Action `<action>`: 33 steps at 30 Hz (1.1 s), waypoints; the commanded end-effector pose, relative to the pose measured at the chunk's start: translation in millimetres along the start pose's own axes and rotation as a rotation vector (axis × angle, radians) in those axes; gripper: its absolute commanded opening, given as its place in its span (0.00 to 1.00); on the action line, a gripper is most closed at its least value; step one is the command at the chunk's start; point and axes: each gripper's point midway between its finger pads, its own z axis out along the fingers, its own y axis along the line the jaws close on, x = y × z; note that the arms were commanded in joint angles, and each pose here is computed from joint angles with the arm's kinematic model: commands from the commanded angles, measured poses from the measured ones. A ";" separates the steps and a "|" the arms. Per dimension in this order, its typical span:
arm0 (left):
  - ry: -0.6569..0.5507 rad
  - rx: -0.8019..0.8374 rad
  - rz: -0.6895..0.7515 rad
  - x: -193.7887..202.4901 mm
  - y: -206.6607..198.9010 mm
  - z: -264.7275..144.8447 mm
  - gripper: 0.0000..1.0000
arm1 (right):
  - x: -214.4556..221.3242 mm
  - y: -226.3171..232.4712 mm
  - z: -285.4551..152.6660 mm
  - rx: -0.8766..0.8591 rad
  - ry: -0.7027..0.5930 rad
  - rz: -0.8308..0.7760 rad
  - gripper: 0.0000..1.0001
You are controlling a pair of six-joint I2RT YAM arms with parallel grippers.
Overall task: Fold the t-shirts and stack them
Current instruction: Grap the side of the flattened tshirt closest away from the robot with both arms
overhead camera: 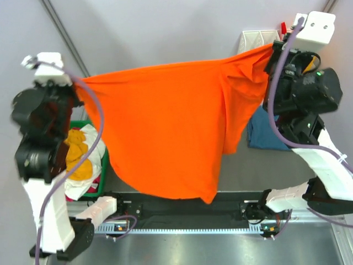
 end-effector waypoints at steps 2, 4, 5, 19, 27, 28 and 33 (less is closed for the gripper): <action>0.049 0.024 -0.001 27.8 -20.1 59.2 0.00 | 45.7 2.8 33.6 -0.018 0.062 0.023 0.00; 0.089 0.029 0.003 48.2 -25.8 72.1 0.00 | 68.0 4.3 51.2 -0.017 0.089 -0.005 0.00; 0.096 0.032 0.000 53.5 -27.9 76.0 0.00 | 78.4 4.8 60.7 -0.023 0.100 -0.001 0.00; 0.171 0.041 0.041 86.8 -58.9 234.7 0.00 | 182.7 59.5 193.1 -0.069 0.266 0.006 0.00; 0.012 -0.040 -0.055 42.8 -42.4 306.9 0.00 | 103.1 71.7 225.8 -0.109 0.040 0.132 0.00; -0.020 -0.043 -0.069 32.6 -40.1 306.2 0.00 | 87.6 70.7 221.5 -0.111 0.003 0.143 0.00; -0.133 -0.033 -0.097 -12.5 -34.2 279.9 0.00 | 61.0 64.1 197.6 -0.095 -0.038 0.136 0.00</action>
